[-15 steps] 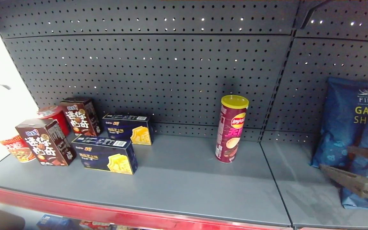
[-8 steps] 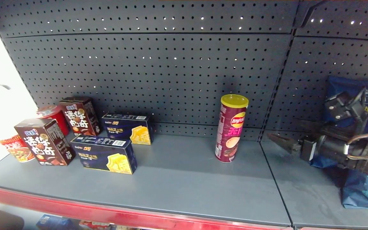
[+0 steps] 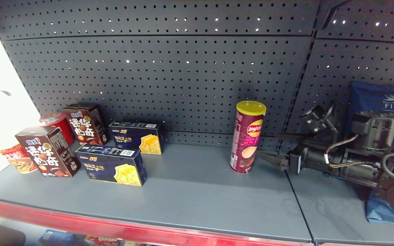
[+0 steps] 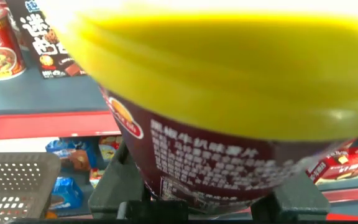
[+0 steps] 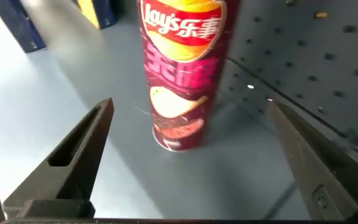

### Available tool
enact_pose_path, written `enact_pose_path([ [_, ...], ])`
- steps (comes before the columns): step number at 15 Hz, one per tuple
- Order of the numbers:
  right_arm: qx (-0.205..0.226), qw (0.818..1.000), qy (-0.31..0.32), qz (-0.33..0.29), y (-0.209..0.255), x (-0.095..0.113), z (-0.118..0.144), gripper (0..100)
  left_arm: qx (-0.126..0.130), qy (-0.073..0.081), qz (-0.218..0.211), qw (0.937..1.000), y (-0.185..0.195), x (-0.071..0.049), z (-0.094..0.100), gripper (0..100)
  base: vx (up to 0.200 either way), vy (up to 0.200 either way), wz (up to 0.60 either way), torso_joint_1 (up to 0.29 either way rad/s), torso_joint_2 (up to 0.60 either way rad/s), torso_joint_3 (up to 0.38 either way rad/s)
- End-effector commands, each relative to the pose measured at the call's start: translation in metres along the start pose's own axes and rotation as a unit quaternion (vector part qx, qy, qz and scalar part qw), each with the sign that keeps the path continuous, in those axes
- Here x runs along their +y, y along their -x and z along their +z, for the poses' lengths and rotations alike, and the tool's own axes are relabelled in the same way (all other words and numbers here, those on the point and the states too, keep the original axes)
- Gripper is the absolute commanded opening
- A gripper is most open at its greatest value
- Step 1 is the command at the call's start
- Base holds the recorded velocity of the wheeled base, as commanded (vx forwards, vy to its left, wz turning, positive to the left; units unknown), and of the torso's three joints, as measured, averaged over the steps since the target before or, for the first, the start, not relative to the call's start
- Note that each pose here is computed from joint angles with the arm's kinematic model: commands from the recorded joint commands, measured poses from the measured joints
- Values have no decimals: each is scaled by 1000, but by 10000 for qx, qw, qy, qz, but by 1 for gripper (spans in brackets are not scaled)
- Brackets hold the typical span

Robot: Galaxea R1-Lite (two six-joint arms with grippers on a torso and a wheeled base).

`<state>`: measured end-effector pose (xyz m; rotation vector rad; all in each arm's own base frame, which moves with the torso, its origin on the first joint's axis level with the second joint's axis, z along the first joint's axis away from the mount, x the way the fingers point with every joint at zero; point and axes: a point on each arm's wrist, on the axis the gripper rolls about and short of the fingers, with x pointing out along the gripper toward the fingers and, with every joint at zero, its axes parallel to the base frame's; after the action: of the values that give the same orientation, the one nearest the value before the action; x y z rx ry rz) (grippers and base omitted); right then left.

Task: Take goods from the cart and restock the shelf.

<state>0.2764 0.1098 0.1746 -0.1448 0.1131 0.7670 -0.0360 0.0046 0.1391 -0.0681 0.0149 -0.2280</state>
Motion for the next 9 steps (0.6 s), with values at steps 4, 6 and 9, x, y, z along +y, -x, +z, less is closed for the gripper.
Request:
enact_pose_path([
  [4, 200, 9997, -113, 114, -38, -14, -17, 100, -28, 0, 4, 10000, 1, 0, 1, 0, 0, 0, 0, 0, 0, 0],
  [6, 210, 9996, -135, 139, -55, -21, -23, 100, -38, -1, 42, 10000, 1, 0, 1, 0, 0, 0, 0, 0, 0, 0],
  [9, 175, 9994, -136, 273, -80, -29, -27, 100, 14, 3, 69, 10000, 1, 0, -1, 0, 0, 0, 0, 0, 0, 0],
])
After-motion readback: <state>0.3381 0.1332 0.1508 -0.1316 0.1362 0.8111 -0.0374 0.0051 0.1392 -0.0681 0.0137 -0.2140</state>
